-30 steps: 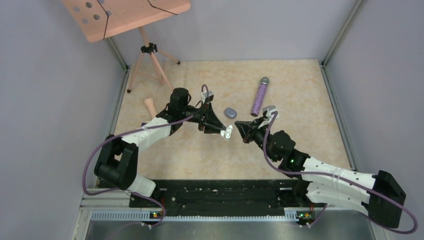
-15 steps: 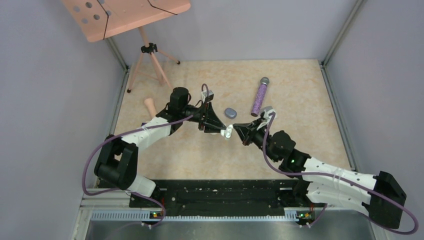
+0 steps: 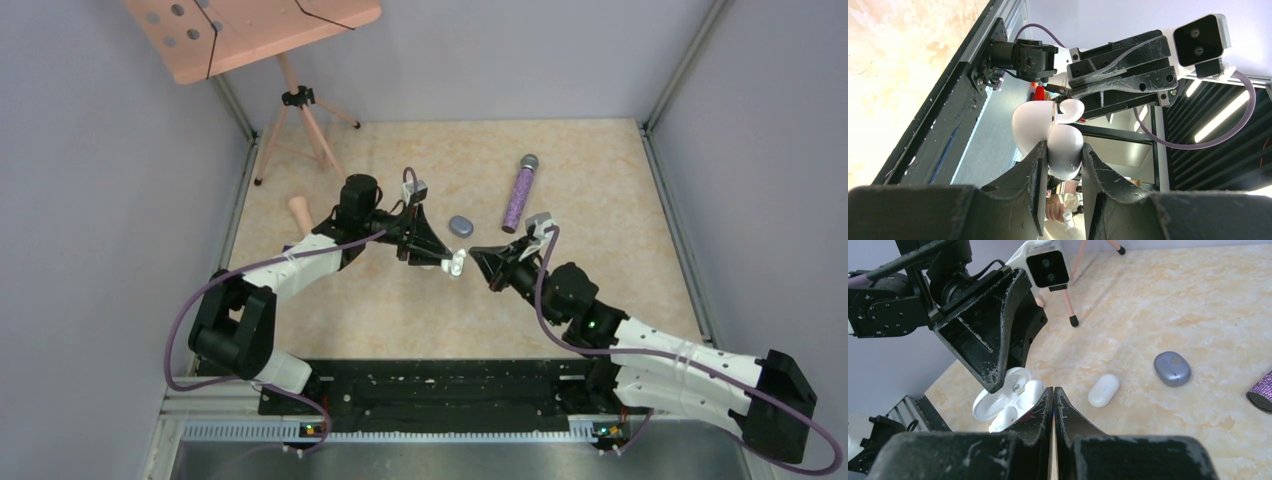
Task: Insert the wireless bluetooth earbuds into the charging case
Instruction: Place the earbud in the charging case.
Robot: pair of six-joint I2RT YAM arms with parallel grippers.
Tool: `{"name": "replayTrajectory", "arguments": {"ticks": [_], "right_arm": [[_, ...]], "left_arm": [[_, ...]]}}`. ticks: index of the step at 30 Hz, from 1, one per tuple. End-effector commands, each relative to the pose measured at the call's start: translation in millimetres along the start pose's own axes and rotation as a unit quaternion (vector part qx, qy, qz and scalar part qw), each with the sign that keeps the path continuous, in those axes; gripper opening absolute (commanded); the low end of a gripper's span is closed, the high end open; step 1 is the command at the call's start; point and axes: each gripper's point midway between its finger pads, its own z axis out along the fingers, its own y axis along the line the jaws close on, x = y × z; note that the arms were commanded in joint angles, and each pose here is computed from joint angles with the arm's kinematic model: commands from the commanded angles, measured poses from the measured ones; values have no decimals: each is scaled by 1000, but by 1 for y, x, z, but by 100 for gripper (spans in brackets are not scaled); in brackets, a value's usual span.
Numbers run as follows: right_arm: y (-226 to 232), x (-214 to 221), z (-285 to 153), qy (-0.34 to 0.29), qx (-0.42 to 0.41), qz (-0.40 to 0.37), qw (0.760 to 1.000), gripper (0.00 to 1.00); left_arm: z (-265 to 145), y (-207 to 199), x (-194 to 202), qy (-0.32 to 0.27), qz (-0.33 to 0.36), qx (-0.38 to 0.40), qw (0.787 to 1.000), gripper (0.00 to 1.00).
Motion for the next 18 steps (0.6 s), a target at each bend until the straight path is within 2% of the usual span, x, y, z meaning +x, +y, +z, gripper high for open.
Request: {"name": "replayTrajectory", "arguments": {"ticks": [1, 13, 18], "right_arm": [[15, -19, 5, -13, -25, 1, 1000, 0], [27, -17, 3, -7, -51, 2, 999, 0], [16, -15, 2, -8, -25, 1, 1000, 0]], "left_arm": [[-2, -22, -2, -6, 42, 11, 999, 0], [-1, -19, -3, -6, 38, 9, 999, 0], [-1, -18, -3, -6, 38, 9, 999, 0]]}}
